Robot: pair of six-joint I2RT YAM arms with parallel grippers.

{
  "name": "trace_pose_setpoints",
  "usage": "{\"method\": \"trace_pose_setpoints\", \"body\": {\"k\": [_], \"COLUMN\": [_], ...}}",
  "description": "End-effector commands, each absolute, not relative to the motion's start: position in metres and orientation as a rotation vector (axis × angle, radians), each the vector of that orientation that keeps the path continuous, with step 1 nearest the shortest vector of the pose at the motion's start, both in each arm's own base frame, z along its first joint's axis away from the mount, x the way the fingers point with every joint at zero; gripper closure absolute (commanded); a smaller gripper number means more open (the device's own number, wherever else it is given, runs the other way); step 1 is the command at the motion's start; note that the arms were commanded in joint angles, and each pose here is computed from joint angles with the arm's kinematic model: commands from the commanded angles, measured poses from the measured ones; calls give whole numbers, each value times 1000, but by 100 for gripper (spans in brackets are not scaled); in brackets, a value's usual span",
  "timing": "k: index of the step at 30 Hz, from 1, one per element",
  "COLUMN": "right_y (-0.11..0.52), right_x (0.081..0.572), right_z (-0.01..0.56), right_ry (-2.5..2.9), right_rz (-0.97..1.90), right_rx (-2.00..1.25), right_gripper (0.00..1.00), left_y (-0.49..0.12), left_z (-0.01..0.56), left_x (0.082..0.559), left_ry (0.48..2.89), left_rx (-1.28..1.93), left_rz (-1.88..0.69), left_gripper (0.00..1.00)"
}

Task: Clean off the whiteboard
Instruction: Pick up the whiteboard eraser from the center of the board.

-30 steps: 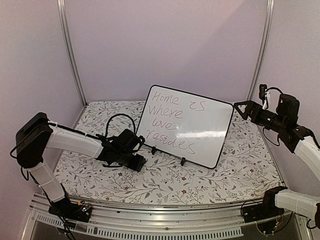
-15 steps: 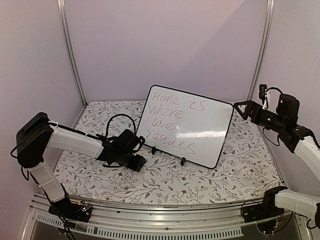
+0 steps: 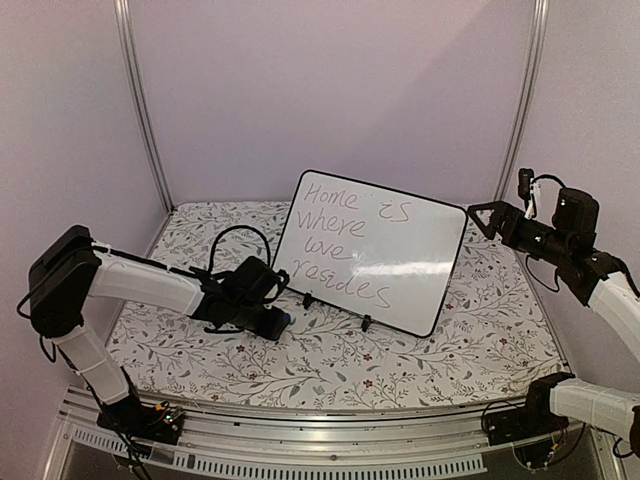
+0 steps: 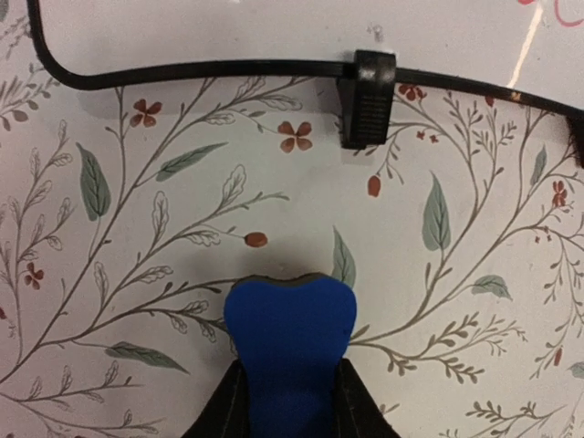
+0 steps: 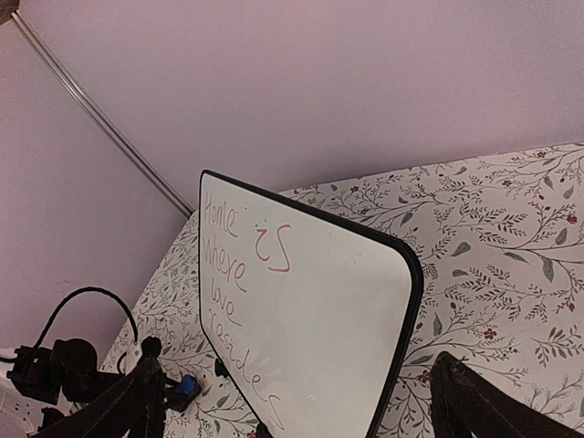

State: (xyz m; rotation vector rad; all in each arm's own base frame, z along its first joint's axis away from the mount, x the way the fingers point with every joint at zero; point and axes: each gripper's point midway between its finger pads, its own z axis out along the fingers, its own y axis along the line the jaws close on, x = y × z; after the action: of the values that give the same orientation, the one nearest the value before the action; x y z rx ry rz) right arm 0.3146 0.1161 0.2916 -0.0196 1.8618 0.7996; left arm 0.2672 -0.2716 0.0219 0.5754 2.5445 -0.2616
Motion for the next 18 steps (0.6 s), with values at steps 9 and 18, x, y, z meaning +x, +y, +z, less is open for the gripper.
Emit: {"method": "trace_pose_setpoints", "body": {"k": [9, 18], "right_y": [114, 113], "right_x": [315, 314], "right_z": [293, 292], "right_ry": [1848, 1851], "right_rz": [791, 781], "right_rx": [-16, -16], "right_gripper": [1, 1], "left_y": [-286, -289], "left_z": [114, 193], "left_x": [302, 331], "left_ry": [2357, 2177], "left_rx": [476, 393], "left_rz": [-336, -382], "left_gripper": [77, 74]}}
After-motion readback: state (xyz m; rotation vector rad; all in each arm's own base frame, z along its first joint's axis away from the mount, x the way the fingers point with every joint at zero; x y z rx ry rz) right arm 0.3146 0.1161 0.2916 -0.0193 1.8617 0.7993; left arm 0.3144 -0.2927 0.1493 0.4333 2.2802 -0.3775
